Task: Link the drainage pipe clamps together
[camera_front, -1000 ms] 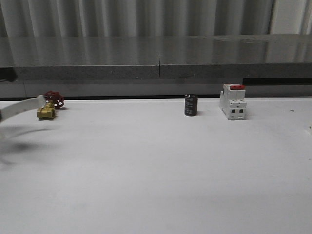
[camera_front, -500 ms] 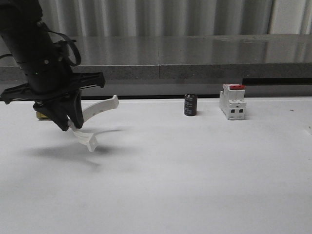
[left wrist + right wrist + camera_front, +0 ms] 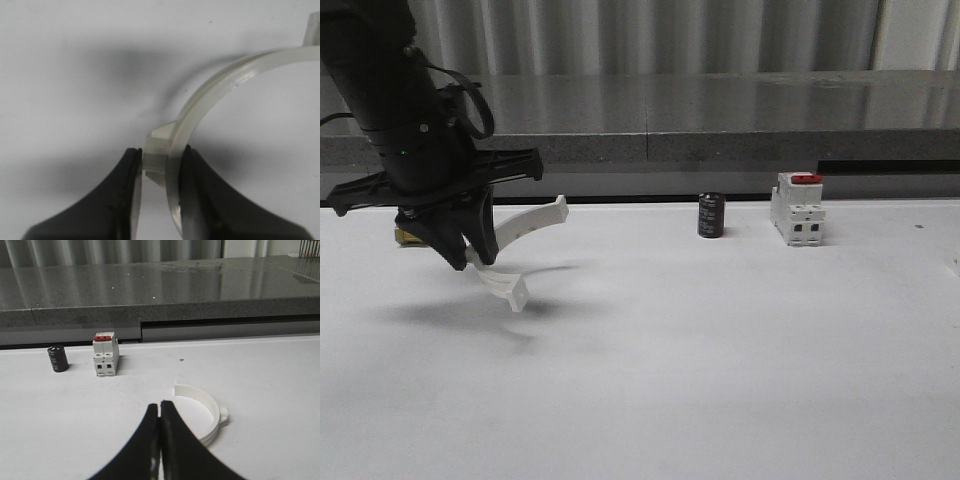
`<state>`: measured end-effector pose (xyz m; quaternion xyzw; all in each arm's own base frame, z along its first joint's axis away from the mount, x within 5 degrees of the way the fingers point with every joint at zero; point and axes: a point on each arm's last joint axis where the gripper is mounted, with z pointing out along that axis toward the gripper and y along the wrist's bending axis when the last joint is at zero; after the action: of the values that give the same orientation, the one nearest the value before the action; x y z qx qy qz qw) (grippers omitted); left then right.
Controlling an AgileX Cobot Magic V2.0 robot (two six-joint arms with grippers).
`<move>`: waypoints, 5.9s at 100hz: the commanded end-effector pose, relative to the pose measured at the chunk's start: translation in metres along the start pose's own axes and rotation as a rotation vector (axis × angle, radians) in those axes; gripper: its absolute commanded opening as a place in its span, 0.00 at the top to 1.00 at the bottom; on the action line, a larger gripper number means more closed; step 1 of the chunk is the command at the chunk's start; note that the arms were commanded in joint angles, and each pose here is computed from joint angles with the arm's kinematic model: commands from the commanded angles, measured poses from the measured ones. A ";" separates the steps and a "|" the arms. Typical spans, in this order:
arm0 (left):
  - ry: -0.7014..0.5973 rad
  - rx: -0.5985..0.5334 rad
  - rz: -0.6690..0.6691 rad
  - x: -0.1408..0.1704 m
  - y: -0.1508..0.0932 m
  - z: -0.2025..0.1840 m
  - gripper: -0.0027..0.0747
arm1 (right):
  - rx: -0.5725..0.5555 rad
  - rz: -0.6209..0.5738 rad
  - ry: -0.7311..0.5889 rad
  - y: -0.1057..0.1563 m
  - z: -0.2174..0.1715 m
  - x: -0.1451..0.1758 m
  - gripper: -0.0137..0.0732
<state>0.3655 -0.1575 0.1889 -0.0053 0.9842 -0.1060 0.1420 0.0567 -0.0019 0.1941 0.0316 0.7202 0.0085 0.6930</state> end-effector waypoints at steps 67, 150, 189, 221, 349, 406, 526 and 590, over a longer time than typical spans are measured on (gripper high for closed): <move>0.006 0.032 0.009 0.004 -0.021 0.015 0.62 | -0.004 -0.009 -0.113 0.001 -0.003 -0.014 0.92; -0.328 -0.012 0.130 -0.017 0.045 -0.102 0.25 | -0.004 -0.009 -0.113 0.001 -0.003 -0.014 0.92; -0.595 -0.027 0.112 0.067 0.092 -0.181 0.25 | -0.004 -0.009 -0.113 0.001 -0.003 -0.014 0.92; -0.816 -0.057 0.076 0.160 0.112 -0.216 0.28 | -0.004 -0.009 -0.113 0.001 -0.003 -0.014 0.92; -0.934 -0.045 0.093 0.234 0.119 -0.203 0.99 | 0.015 0.027 0.357 0.008 0.031 -0.133 0.92; -0.934 -0.045 0.093 0.234 0.119 -0.203 0.99 | 0.029 0.034 0.652 0.010 0.095 -0.146 0.69; -0.934 -0.045 0.093 0.234 0.119 -0.203 0.99 | 0.138 0.014 1.131 -0.075 0.274 -0.076 0.26; -0.934 -0.045 0.093 0.234 0.119 -0.203 0.99 | 0.079 -0.056 1.213 -0.087 0.306 -0.014 0.26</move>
<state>0.0835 -0.0089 0.2741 -0.0048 0.8425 -0.0611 0.5353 0.3549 -0.0950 0.1701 0.0386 0.9928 -0.0080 0.1136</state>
